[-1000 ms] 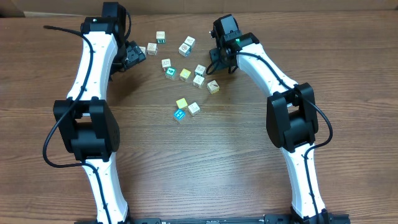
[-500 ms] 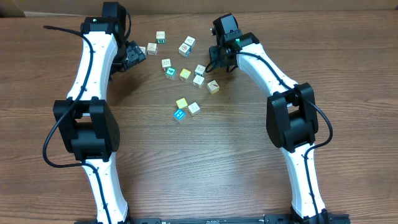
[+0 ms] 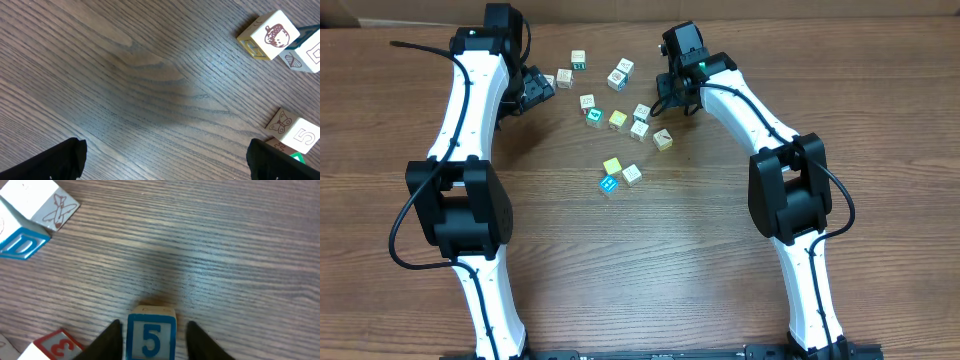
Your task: Form a circle
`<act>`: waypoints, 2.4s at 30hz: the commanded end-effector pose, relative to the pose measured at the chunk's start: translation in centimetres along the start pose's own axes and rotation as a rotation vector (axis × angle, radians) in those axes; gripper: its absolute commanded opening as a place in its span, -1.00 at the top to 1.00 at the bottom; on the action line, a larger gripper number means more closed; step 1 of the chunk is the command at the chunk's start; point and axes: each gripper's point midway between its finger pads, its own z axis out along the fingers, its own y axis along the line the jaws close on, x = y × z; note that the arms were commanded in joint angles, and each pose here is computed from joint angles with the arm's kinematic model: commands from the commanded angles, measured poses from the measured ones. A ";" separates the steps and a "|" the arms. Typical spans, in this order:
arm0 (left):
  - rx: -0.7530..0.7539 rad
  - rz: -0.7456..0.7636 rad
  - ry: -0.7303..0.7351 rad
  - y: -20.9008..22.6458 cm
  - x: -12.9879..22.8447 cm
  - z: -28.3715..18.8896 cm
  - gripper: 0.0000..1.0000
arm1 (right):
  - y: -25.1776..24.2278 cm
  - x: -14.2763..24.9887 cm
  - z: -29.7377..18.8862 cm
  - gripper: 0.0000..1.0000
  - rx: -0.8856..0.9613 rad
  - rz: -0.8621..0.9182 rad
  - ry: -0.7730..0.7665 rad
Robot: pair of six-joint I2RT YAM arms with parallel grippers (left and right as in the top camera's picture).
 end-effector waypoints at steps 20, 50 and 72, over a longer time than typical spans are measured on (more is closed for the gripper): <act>0.008 -0.004 -0.025 0.0 -0.6 -0.9 -0.99 | -0.5 0.6 0.1 0.28 0.014 0.007 0.017; 0.008 -0.004 -0.025 0.0 -0.6 -0.9 -0.99 | -0.5 1.3 0.9 0.21 0.018 0.005 0.040; 0.008 -0.004 -0.025 0.0 -0.6 -0.9 -0.99 | -0.5 1.4 0.9 0.37 0.018 0.005 0.045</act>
